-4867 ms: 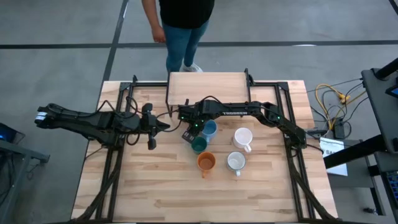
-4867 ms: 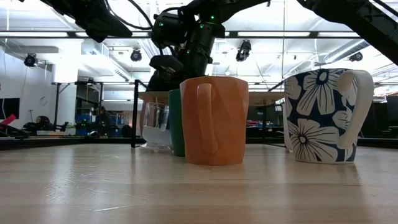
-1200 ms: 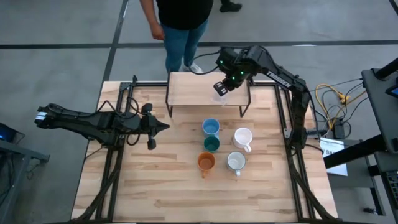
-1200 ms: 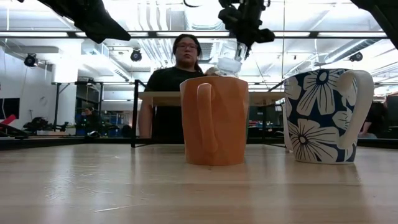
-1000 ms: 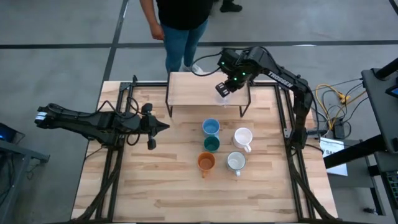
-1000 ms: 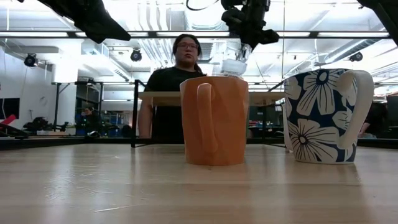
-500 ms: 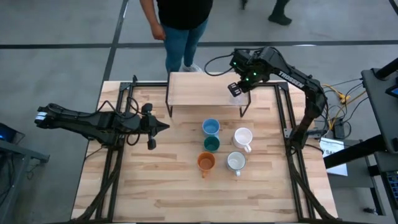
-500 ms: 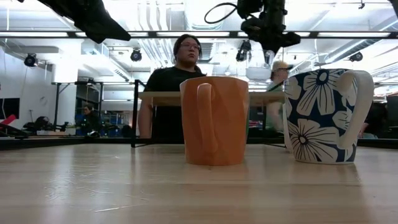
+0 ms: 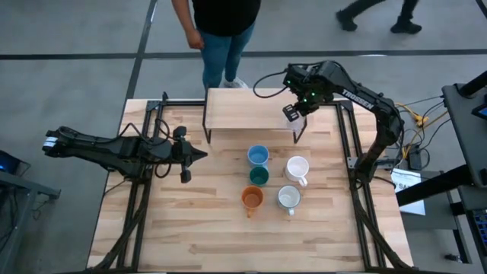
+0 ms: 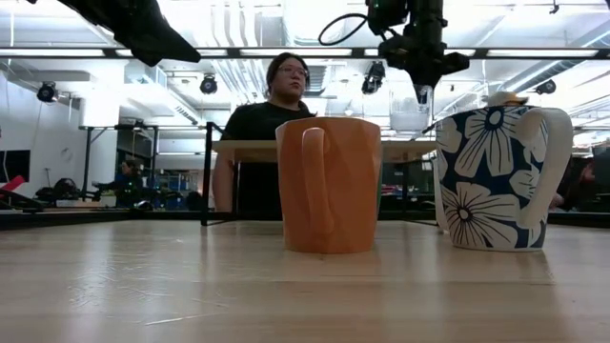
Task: Stack small to large cups/mugs on shelf
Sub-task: Put the transparent mug on the shelf
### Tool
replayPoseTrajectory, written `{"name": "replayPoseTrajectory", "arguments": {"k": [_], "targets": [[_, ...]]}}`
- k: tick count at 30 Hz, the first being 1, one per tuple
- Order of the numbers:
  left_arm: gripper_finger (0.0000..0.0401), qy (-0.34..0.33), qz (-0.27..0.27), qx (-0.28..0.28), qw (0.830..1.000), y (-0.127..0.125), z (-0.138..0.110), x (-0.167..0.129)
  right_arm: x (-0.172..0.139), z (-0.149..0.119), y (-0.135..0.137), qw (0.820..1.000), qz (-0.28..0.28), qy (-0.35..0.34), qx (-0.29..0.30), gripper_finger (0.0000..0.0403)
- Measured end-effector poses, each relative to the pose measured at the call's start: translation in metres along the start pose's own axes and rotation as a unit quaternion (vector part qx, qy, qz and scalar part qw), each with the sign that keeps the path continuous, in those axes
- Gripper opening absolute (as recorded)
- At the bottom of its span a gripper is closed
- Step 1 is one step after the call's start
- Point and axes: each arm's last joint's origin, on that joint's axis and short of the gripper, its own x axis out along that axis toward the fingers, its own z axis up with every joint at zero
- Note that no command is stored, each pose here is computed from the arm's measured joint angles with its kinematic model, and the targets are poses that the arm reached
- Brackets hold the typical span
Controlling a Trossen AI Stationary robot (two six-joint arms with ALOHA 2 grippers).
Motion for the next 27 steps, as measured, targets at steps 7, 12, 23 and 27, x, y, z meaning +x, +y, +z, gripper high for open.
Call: {"name": "replayPoseTrajectory", "arguments": {"k": [7,12,23,27], "targets": [[0.0000,0.000,0.000,0.000,1.000,0.000,0.000,0.000,-0.004,0.009,-0.016,1.000,-0.012,-0.016,0.011,0.0008],[0.0000,0.000,0.000,0.000,1.000,0.000,0.000,0.000,-0.007,0.015,-0.031,1.000,-0.009,-0.021,0.018,0.0008],[0.0000,0.002,0.000,0.001,1.000,0.000,0.000,0.001,0.009,0.031,-0.044,1.000,-0.001,0.010,0.004,0.0008],[0.0000,0.003,0.000,0.001,1.000,0.000,0.000,0.001,0.011,0.043,-0.040,1.000,-0.004,0.006,-0.010,0.0009]]}}
